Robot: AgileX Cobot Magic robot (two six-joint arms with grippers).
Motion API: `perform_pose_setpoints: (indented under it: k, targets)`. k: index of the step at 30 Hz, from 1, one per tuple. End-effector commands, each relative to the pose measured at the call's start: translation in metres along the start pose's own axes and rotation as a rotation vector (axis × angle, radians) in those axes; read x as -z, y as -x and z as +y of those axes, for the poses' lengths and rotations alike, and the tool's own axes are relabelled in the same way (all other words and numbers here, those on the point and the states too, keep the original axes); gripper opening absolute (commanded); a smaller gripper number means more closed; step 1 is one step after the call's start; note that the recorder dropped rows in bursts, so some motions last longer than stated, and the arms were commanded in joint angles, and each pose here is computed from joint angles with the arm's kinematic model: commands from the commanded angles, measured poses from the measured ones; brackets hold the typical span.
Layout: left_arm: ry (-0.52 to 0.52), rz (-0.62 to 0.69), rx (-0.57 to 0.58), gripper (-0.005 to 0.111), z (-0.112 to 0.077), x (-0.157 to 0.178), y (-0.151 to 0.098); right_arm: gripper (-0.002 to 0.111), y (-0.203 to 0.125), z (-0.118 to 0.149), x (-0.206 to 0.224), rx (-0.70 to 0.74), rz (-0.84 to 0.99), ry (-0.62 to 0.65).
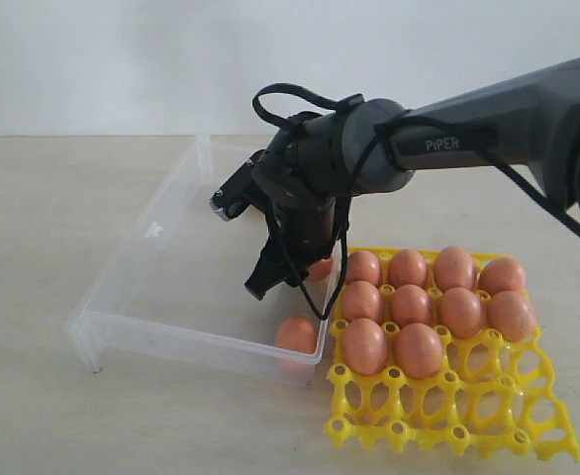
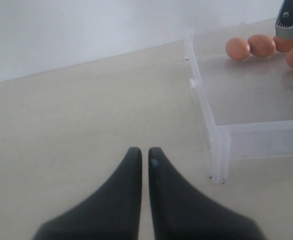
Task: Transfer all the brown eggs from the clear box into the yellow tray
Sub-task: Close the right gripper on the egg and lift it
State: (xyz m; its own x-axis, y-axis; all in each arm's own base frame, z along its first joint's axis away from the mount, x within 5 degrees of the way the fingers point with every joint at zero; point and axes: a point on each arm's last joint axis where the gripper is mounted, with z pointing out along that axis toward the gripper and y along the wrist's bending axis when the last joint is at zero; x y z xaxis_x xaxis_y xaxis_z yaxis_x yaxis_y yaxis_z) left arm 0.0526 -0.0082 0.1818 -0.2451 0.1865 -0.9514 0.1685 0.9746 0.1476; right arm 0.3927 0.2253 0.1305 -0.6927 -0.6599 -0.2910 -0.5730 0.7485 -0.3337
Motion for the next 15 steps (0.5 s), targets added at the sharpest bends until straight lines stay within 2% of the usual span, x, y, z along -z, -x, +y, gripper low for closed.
perform_pose_setpoints:
  k: [1, 8, 12, 15]
  targets:
    - [0.004, -0.003, 0.012, 0.004, 0.000, 0.000, -0.001, 0.000, 0.002, -0.003, 0.009, 0.006, -0.026, 0.001]
    - [0.004, -0.003, 0.012, 0.004, 0.000, 0.000, -0.001, 0.000, 0.015, -0.012, 0.048, -0.143, -0.150, 0.044]
    - [0.004, -0.003, 0.012, 0.004, 0.000, 0.000, -0.001, 0.000, 0.027, -0.013, 0.072, -0.226, -0.286, 0.133]
    - [0.004, -0.003, 0.012, 0.004, 0.000, 0.000, -0.001, 0.000, 0.032, -0.011, 0.087, -0.238, -0.359, 0.208]
